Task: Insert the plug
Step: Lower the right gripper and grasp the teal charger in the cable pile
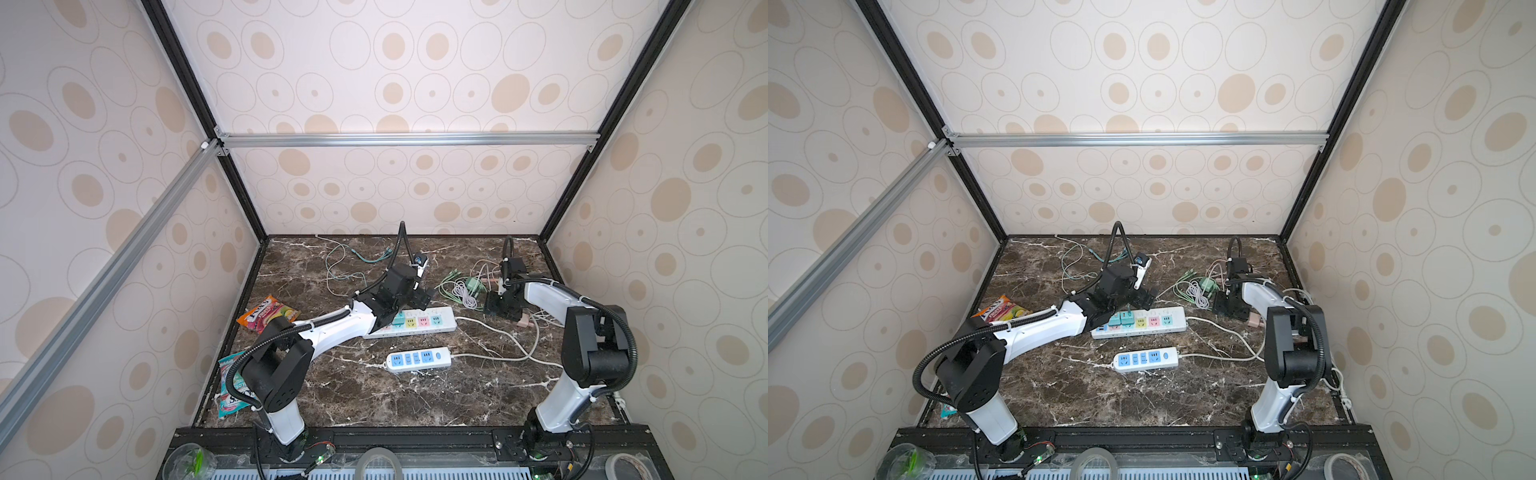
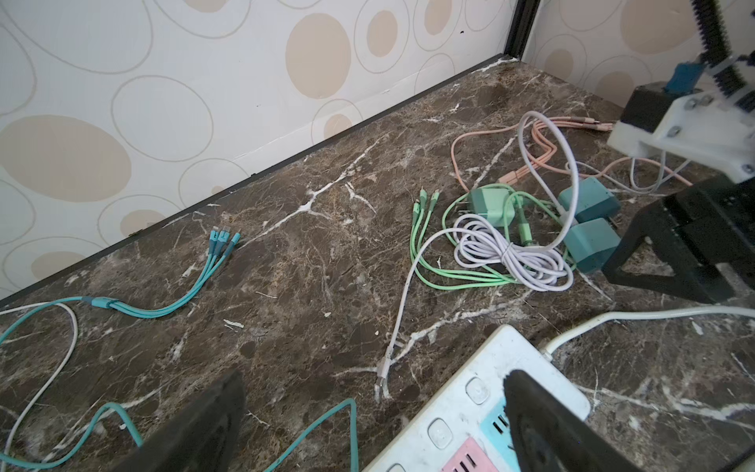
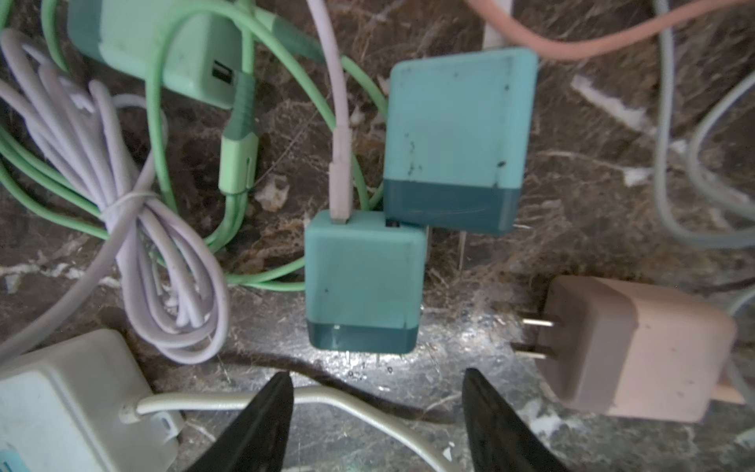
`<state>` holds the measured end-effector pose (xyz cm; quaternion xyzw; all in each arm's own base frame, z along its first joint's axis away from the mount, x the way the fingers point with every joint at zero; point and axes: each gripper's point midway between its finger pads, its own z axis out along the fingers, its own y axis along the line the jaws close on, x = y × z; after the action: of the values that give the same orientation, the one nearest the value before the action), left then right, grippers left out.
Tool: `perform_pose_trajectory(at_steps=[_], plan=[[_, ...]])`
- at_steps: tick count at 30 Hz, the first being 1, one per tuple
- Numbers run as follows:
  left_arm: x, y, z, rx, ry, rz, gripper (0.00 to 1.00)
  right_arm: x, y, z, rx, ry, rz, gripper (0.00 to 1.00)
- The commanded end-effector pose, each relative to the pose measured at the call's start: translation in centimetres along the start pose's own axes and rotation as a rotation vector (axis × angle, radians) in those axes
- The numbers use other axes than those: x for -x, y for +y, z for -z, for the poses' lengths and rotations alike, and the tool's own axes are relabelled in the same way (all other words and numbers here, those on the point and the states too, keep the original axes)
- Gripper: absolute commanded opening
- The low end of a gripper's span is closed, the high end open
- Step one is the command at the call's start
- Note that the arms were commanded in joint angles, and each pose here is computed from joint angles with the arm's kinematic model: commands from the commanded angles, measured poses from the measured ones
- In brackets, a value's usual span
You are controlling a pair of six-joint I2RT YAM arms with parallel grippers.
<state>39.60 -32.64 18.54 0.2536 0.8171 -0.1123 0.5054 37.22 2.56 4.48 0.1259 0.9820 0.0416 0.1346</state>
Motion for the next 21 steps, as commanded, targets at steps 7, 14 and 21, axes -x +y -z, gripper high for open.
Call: perform_pose_trajectory(at_steps=[7,14,21], plan=[[-0.2,0.5,0.2,0.022,0.017,0.013,0.98,0.8,0.6,-1.4,-0.006,-0.004,0.0,0.65],[-0.5,0.5,0.2,0.025,0.029,0.016,0.98,1.0,0.0,-2.2,-0.058,-0.007,-0.003,0.54],[-1.0,0.4,-0.1,0.023,0.048,0.019,0.98,1.5,0.4,-2.7,-0.05,-0.013,-0.009,0.55]])
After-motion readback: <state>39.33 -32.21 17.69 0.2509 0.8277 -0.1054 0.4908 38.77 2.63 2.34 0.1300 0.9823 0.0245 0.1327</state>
